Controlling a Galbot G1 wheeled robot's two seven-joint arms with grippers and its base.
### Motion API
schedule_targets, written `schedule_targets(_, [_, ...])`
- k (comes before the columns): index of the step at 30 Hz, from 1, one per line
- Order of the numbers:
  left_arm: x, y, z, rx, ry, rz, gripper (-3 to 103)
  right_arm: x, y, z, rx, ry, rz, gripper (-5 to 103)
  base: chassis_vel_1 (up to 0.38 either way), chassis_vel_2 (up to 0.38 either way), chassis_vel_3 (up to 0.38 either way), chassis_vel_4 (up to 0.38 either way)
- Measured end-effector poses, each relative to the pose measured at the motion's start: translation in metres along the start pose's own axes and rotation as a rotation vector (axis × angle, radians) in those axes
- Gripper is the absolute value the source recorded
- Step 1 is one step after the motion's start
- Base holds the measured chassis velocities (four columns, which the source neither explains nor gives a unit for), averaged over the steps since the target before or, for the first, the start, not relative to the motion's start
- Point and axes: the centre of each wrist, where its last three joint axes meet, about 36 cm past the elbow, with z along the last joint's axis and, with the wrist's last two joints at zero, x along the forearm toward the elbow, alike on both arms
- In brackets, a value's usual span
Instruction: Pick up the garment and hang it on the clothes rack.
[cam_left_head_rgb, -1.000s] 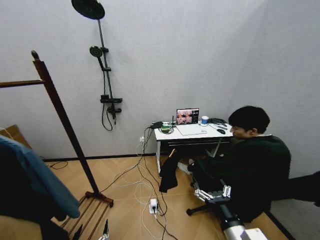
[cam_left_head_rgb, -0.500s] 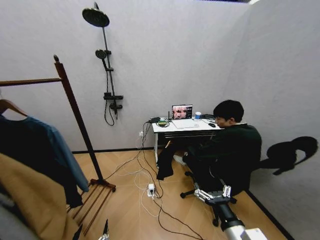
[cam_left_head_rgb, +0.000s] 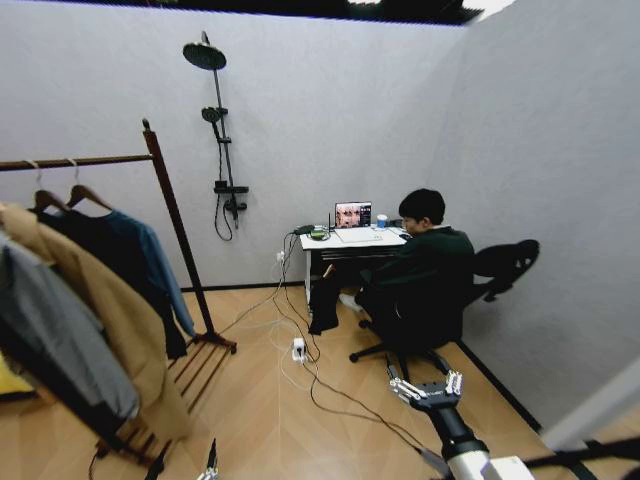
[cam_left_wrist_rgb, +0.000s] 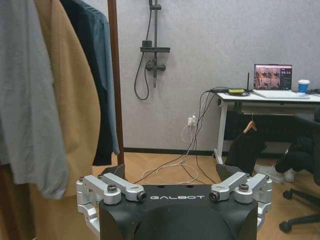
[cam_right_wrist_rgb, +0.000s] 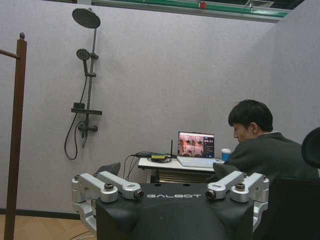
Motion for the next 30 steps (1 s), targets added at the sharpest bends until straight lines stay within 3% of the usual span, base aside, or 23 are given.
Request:
schedule_targets(22, [0.0000,-0.0001,0.0000,0.000,0.000,0.000,100,0.0001,-0.0001,0.0000,0.000,0.000,0.000,100,0.360,-0.349,-0.358,0.342])
schedule_targets(30, [0.0000,-0.0001,0.0000,0.000,0.000,0.001,100,0.0001,-0.0001,0.0000,0.000,0.000,0.000,100,0.050,-0.069,-0.119,0.099])
